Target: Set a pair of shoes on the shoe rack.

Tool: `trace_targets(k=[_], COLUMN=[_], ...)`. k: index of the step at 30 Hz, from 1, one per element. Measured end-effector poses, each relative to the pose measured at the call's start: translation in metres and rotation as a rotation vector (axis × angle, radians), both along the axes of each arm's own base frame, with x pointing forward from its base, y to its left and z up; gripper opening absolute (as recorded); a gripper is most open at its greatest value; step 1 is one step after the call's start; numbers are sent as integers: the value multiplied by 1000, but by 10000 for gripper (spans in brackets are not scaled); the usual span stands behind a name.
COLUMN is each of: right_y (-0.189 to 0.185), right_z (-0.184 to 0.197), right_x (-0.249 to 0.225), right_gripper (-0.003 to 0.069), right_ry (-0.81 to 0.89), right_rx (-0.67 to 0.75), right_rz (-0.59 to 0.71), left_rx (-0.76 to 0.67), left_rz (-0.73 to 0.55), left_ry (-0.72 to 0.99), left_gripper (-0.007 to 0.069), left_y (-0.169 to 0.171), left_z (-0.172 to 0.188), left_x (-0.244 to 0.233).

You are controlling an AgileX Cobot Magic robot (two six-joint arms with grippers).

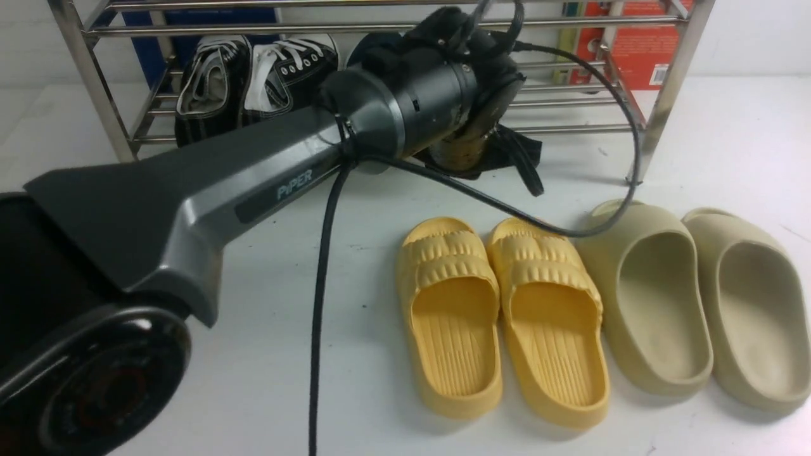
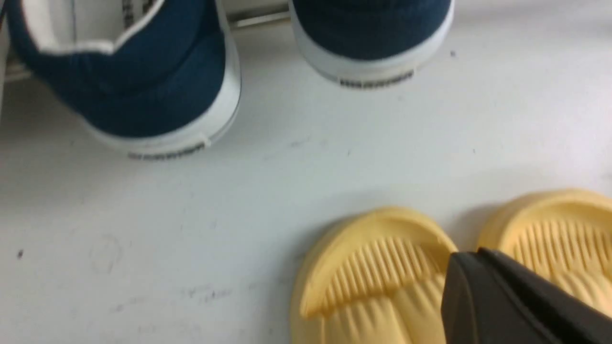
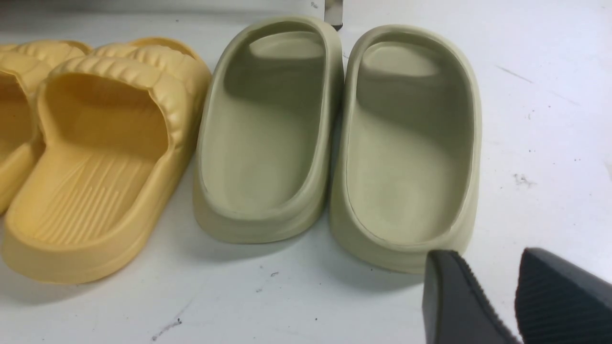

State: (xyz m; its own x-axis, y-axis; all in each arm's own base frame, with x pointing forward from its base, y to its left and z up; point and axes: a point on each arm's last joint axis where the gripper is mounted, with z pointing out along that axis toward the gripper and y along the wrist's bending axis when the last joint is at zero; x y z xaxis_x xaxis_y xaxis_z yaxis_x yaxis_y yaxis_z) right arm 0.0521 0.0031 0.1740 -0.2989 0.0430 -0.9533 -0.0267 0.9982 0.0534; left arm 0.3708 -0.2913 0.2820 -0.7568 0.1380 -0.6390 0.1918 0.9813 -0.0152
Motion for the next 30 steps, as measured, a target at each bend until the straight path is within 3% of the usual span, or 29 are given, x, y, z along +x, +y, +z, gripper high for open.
trace_targets(k=[7, 10, 14, 23, 30], right_y=[0, 0, 0, 0, 0], right_z=[0, 0, 0, 0, 0], right_x=[0, 0, 0, 0, 0], right_gripper=[239, 239, 239, 239, 239], right_ry=[0, 0, 0, 0, 0], right_rx=[0, 0, 0, 0, 0], right_rz=[0, 0, 0, 0, 0], left_rx=[-64, -111, -189, -361, -295], left_rz=[-31, -48, -90, -174, -176], left_ry=[25, 25, -35, -214, -197], left_gripper=[-13, -13, -13, -13, -13], left_y=[38, 73, 120, 175, 189], left_z=[41, 48, 47, 36, 14], left_x=[-71, -112, -165, -231, -243])
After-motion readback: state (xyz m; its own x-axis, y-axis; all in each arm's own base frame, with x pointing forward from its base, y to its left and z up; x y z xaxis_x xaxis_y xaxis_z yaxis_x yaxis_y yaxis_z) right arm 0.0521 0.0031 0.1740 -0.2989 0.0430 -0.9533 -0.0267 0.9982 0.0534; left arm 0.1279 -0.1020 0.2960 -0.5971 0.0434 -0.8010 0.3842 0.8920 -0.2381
